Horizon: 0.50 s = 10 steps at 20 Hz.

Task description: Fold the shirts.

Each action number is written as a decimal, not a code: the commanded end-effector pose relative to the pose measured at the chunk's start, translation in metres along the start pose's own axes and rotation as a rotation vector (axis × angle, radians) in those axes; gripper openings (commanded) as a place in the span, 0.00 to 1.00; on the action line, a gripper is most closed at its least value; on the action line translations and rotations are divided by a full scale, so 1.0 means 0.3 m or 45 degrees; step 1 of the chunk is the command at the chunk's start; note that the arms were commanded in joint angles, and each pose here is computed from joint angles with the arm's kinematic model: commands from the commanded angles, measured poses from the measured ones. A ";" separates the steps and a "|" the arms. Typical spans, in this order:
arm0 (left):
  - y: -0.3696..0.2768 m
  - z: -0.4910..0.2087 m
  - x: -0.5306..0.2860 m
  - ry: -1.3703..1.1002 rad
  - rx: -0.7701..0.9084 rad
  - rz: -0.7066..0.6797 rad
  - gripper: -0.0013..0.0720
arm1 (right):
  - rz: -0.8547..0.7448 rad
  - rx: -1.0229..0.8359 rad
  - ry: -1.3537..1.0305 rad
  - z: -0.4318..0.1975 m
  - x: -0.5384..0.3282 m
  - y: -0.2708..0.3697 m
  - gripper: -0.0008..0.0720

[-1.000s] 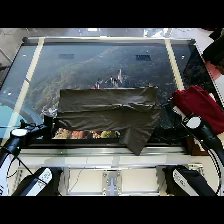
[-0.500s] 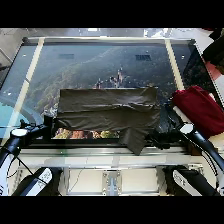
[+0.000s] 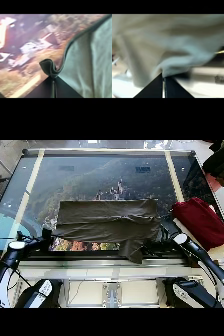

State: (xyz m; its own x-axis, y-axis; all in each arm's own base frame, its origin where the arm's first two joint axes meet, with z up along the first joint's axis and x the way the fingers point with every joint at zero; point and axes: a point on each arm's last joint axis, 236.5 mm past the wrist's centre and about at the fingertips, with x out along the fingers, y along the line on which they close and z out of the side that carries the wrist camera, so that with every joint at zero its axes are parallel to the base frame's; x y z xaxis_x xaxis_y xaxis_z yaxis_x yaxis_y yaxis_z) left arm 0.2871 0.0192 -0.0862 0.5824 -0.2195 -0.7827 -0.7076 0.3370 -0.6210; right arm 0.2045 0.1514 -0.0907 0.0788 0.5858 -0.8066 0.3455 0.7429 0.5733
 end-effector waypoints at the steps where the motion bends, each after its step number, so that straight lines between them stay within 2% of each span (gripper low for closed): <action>1: -0.122 -0.005 -0.117 -0.020 0.348 -0.127 0.03 | -0.020 -0.166 0.028 -0.056 -0.108 0.058 0.03; 3: -0.138 -0.019 -0.218 -0.041 0.553 -0.097 0.03 | -0.039 -0.234 -0.027 -0.077 -0.193 0.086 0.03; 5: -0.096 -0.029 -0.318 -0.065 0.777 0.040 0.03 | 0.018 -0.299 -0.143 -0.075 -0.279 0.160 0.03; 8: -0.161 -0.030 -0.419 -0.163 0.899 0.019 0.03 | 0.072 -0.378 -0.336 -0.004 -0.379 0.253 0.03; 10: -0.175 0.004 -0.426 -0.183 0.953 0.064 0.02 | 0.048 -0.391 -0.421 0.080 -0.399 0.270 0.03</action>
State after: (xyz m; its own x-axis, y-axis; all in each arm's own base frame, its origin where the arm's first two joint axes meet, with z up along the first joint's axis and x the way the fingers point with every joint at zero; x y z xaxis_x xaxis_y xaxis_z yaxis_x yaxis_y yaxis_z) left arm 0.2589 0.0213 0.0327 0.6532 -0.1451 -0.7431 -0.3401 0.8207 -0.4592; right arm 0.2207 0.1432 0.0279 0.2933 0.5567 -0.7772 0.0780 0.7963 0.5998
